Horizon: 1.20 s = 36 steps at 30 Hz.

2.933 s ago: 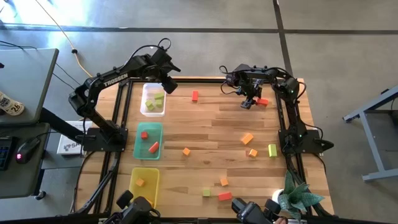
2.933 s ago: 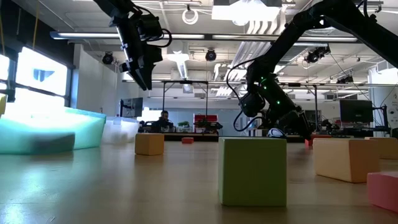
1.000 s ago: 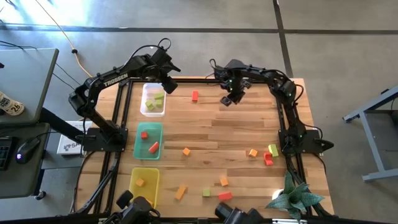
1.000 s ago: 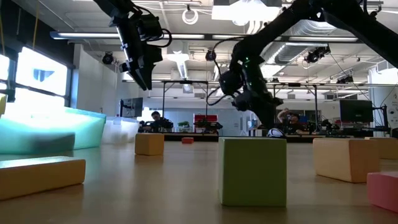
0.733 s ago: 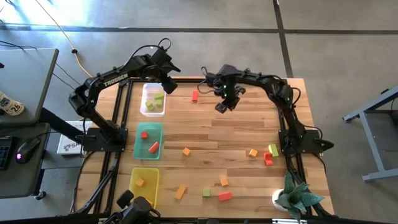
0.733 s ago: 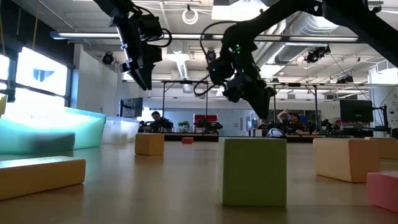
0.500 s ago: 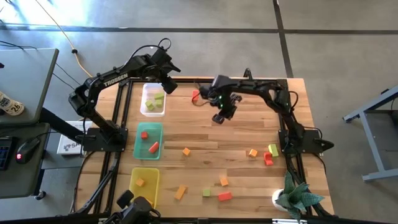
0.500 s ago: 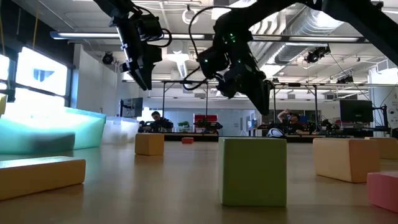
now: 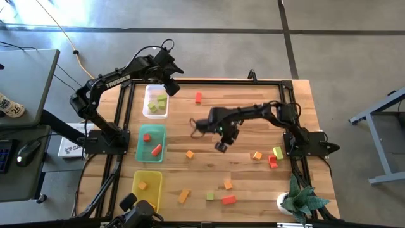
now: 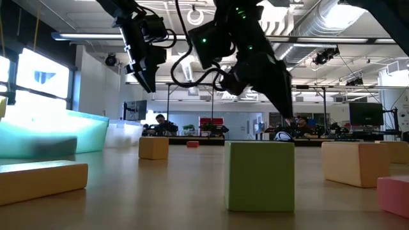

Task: Sort & place blocks by color
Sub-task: Put the yellow cube block into the yellow bin

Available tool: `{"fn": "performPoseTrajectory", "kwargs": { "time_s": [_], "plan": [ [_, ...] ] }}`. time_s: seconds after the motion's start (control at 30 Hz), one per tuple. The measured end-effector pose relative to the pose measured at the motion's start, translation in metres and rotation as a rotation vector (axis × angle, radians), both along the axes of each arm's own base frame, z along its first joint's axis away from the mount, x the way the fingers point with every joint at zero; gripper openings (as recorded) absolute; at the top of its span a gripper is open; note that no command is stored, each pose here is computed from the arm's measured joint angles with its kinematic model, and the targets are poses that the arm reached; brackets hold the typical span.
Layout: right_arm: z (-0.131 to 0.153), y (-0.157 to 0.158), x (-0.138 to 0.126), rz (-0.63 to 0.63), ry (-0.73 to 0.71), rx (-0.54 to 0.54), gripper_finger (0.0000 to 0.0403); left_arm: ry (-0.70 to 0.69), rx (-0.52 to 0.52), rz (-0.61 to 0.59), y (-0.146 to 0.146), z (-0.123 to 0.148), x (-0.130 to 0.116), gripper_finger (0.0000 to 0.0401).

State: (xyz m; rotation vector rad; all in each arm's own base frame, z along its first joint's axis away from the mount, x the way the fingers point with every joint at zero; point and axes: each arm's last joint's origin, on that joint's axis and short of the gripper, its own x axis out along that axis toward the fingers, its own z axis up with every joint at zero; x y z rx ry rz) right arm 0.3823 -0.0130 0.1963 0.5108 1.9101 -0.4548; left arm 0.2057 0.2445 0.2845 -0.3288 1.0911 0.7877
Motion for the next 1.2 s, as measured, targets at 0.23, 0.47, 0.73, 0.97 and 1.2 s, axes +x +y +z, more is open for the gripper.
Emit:
{"fn": "performPoseTrajectory", "kwargs": {
  "time_s": [0.23, 0.47, 0.73, 0.97, 1.2],
  "plan": [
    [-0.016, 0.037, -0.009, -0.037, 0.079, -0.024, 0.0061, 0.000, 0.000, 0.000, 0.000, 0.000, 0.000, 0.0143],
    [-0.017, 0.058, -0.020, -0.097, 0.026, -0.041, 0.0061, 0.000, 0.000, 0.000, 0.000, 0.000, 0.000, 0.0143],
    [0.001, 0.068, -0.061, -0.271, -0.101, -0.039, 0.0061, -0.006, -0.005, 0.007, 0.000, 0.000, 0.000, 0.0143],
    [0.018, 0.087, -0.076, -0.503, -0.306, -0.004, 0.0061, -0.026, -0.016, 0.052, 0.000, 0.000, 0.000, 0.0143],
    [0.020, 0.097, -0.089, -0.503, -0.290, -0.152, 0.0080, -0.037, -0.024, 0.072, -0.001, 0.000, 0.001, 0.0143]
  ]
}}
